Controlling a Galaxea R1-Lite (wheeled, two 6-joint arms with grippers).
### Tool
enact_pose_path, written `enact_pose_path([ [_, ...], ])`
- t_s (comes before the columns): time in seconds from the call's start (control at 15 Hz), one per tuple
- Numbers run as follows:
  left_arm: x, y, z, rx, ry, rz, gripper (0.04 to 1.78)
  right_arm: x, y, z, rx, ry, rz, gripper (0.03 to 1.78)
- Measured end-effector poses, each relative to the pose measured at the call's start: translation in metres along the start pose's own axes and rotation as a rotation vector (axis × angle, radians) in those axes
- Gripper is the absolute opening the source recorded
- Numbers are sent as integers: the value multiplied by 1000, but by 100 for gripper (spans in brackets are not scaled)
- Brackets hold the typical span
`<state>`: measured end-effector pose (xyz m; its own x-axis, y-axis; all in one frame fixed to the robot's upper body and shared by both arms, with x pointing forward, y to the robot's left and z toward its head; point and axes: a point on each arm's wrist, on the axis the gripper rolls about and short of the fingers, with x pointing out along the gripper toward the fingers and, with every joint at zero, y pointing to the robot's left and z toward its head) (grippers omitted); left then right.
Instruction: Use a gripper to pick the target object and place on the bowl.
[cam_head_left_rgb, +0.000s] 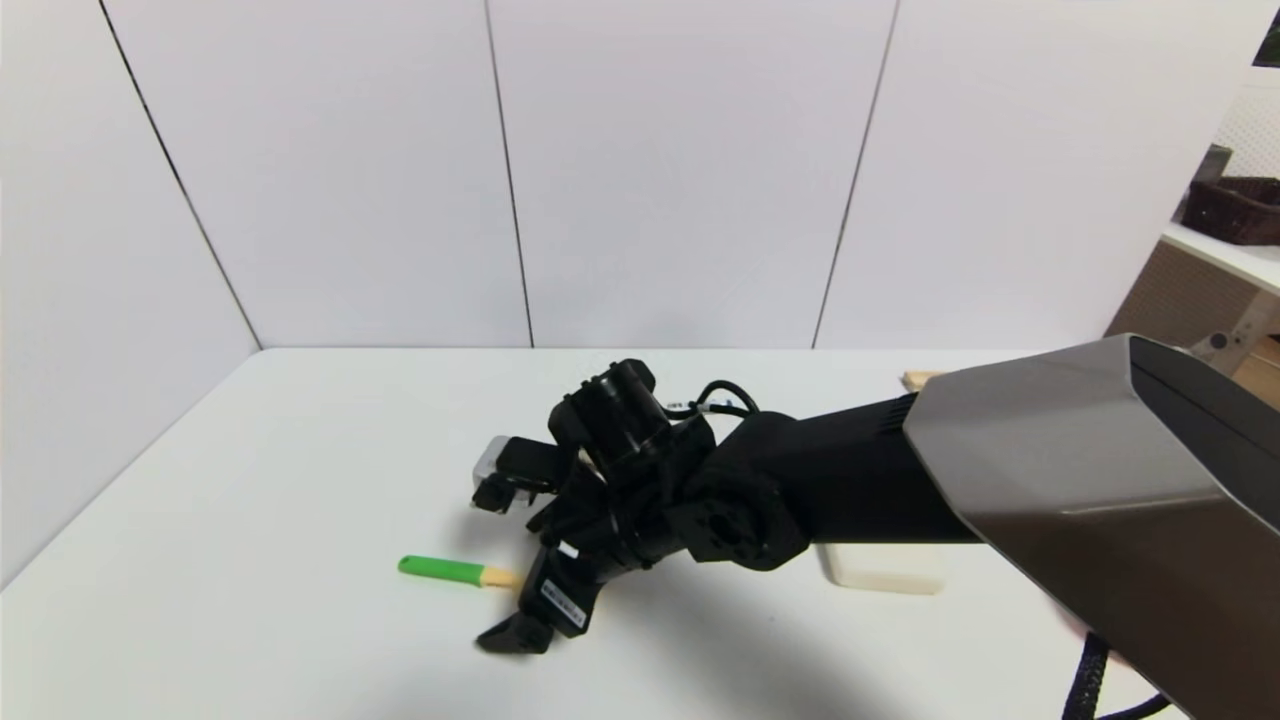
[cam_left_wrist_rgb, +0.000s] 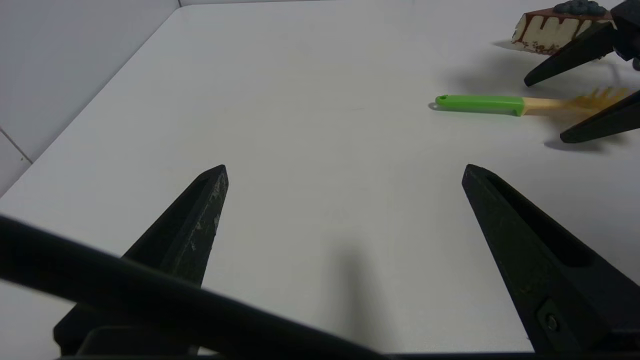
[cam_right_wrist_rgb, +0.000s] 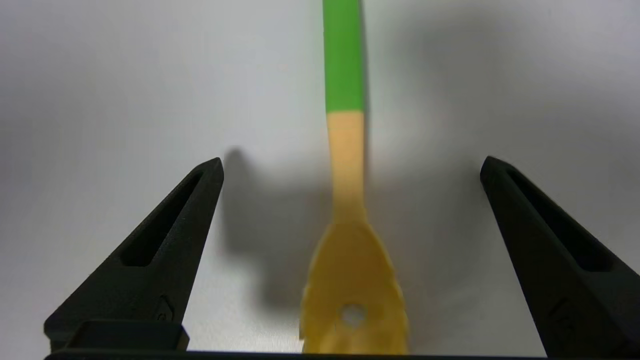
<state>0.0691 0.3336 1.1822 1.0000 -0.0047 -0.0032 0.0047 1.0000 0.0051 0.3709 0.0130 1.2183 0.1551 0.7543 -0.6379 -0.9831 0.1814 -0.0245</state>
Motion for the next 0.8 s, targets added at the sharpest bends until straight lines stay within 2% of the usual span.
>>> enact_pose_path([
  [0.8,0,0,0,0,0,0,169,-5,-1,2,-7,4,-6,177],
])
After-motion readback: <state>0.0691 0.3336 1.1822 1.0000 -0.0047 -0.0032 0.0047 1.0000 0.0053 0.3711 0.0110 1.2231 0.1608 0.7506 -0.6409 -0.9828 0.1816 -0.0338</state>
